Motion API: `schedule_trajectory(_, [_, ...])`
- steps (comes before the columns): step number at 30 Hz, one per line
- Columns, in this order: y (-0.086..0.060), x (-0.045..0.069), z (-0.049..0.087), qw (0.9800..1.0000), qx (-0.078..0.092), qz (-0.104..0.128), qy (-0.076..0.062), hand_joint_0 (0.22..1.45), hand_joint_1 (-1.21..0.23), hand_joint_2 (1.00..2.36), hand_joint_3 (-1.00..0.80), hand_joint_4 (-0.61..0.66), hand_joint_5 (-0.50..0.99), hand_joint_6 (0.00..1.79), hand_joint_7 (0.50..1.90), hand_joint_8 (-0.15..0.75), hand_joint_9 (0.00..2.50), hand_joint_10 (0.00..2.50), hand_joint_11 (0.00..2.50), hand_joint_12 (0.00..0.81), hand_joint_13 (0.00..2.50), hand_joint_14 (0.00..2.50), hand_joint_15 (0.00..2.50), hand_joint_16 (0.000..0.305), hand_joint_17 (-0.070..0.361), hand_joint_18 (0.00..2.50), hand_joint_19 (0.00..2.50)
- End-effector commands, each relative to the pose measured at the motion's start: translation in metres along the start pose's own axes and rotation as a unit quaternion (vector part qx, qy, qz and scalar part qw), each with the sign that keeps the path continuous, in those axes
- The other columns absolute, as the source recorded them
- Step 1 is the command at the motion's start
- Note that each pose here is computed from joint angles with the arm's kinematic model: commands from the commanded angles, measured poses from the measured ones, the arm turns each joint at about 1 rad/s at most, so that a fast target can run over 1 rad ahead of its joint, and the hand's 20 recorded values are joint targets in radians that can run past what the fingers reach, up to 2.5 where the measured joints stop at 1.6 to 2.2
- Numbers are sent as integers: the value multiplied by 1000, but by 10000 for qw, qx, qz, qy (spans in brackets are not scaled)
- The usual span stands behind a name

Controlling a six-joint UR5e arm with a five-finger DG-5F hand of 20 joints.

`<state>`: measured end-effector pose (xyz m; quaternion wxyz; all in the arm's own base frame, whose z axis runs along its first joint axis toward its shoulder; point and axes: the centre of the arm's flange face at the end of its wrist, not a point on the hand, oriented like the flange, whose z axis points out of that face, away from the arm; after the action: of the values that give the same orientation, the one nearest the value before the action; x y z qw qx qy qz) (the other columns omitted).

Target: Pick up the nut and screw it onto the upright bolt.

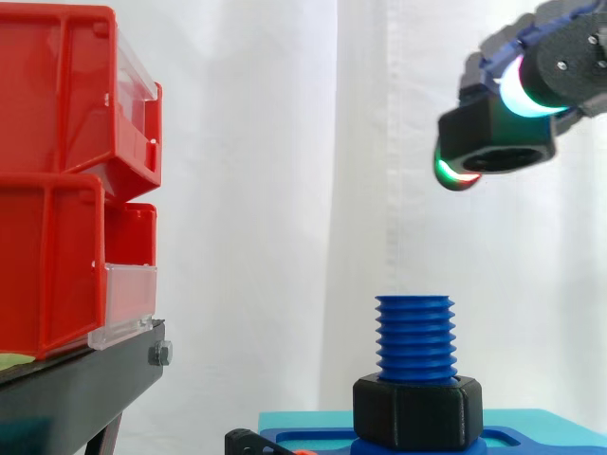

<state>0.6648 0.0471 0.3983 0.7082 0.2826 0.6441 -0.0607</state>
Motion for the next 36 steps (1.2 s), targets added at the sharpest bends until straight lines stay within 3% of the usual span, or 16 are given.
schedule_trajectory(1, [-1,7,15,9994,-326,-52,-37,515,-621,1000,-500,248,-174,503,1200,284,355,0,0,346,280,0,0,54,122,229,0])
schedule_trajectory(3, [-2,18,20,9992,-387,-69,1,515,-620,1000,-500,248,-174,503,1195,284,355,0,0,346,281,0,0,54,122,231,0])
schedule_trajectory(6, [-3,22,25,9989,-471,-32,-14,515,-620,1000,-500,247,-174,503,1200,284,356,0,0,346,283,0,0,54,122,233,0])
schedule_trajectory(8, [-6,39,33,9987,-510,-41,18,515,-619,1000,-500,248,-174,503,1200,283,357,0,0,345,283,0,0,54,122,234,0])
schedule_trajectory(13, [-9,49,38,9984,-566,-54,44,515,-619,1000,-500,248,-173,503,1196,285,359,0,0,345,286,0,0,54,121,238,0])
schedule_trajectory(15, [-9,59,40,9980,-611,-149,106,515,-619,1000,-500,249,-174,503,1200,285,360,0,0,345,288,0,0,54,121,238,0])
schedule_trajectory(19, [-12,66,44,9974,-676,-185,153,516,-619,1000,-500,250,-173,503,1196,285,362,0,0,344,289,0,0,54,121,238,0])
schedule_trajectory(27, [-11,66,43,9972,-679,-271,141,516,-618,1000,-500,248,-173,503,1195,284,364,0,0,344,291,0,0,54,121,244,0])
schedule_trajectory(31, [-13,74,40,9969,-695,-315,168,516,-617,1000,-500,250,-173,503,1191,285,365,0,0,344,292,0,0,54,121,245,0])
schedule_trajectory(36, [-13,79,39,9971,-724,-214,67,515,-617,1000,-500,248,-174,503,1190,285,365,0,0,344,293,0,0,54,121,248,0])
